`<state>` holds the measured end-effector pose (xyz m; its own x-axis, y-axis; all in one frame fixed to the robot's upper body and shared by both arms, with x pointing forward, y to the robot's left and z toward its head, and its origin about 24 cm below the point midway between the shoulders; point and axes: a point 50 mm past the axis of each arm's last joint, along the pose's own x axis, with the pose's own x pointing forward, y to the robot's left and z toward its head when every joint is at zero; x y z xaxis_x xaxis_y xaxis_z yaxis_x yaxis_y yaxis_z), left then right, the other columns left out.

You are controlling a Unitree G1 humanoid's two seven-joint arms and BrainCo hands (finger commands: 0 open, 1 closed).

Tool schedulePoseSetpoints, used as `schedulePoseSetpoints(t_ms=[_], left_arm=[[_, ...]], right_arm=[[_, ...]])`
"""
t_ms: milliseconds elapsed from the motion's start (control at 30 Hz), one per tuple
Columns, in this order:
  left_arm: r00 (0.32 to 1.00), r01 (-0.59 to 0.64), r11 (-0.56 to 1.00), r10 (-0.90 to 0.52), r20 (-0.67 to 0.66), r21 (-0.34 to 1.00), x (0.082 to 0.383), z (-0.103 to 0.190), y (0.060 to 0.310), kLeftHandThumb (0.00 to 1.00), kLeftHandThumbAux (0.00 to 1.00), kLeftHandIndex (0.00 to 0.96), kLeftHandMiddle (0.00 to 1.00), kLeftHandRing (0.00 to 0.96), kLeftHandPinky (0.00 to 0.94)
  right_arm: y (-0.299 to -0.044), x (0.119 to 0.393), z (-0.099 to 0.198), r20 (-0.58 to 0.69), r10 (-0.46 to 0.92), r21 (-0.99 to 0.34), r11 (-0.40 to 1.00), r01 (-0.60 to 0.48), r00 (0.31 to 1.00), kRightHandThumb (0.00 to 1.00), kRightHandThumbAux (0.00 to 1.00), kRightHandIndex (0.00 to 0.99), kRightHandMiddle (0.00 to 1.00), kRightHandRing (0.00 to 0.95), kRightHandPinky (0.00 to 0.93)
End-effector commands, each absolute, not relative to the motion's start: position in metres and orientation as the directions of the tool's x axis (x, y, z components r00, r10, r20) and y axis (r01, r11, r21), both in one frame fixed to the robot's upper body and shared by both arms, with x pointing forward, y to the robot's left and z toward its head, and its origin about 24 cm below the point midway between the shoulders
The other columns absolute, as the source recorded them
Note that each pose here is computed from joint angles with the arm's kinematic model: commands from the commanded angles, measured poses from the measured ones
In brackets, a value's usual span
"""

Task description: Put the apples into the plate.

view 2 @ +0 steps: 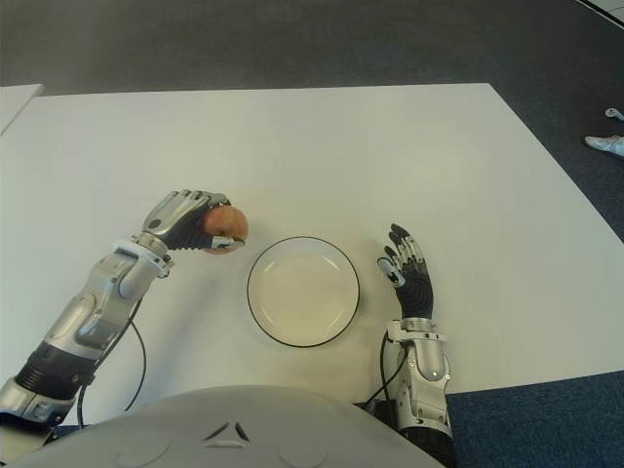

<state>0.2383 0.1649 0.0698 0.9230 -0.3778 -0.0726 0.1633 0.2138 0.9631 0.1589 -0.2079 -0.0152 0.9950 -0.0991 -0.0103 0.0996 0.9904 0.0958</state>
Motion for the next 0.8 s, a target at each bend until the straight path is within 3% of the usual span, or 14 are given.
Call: schedulePoseSetpoints(t_ms=[33,300,500,800], left_arm=[[0.923,0.168,0.21,-0.377,-0.078,0.963,0.237,0.074,0.166,0.85,0.667,0.406,0.514,0.78,0.719],[0.913,0.167,0.218,-0.402,-0.068,0.961,0.233,0.079,0.157,0.849,0.667,0.405,0.518,0.783,0.727],[0.892,0.164,0.221,-0.449,-0.049,0.961,0.227,0.084,0.143,0.849,0.666,0.408,0.525,0.786,0.644],[0.836,0.13,0.206,-0.549,0.005,0.97,0.216,0.088,0.121,0.848,0.667,0.404,0.522,0.799,0.754]], right_arm=[[-0.204,0.143,-0.04,-0.155,-0.102,0.135,0.983,0.124,0.983,0.268,0.549,0.129,0.108,0.049,0.067],[-0.204,0.143,-0.041,-0.152,-0.098,0.14,0.983,0.119,0.983,0.266,0.551,0.12,0.107,0.049,0.066],[-0.203,0.143,-0.04,-0.144,-0.098,0.133,0.984,0.118,0.985,0.271,0.551,0.128,0.103,0.044,0.058],[-0.201,0.142,-0.041,-0.144,-0.093,0.13,0.985,0.112,0.985,0.264,0.551,0.128,0.107,0.045,0.059]])
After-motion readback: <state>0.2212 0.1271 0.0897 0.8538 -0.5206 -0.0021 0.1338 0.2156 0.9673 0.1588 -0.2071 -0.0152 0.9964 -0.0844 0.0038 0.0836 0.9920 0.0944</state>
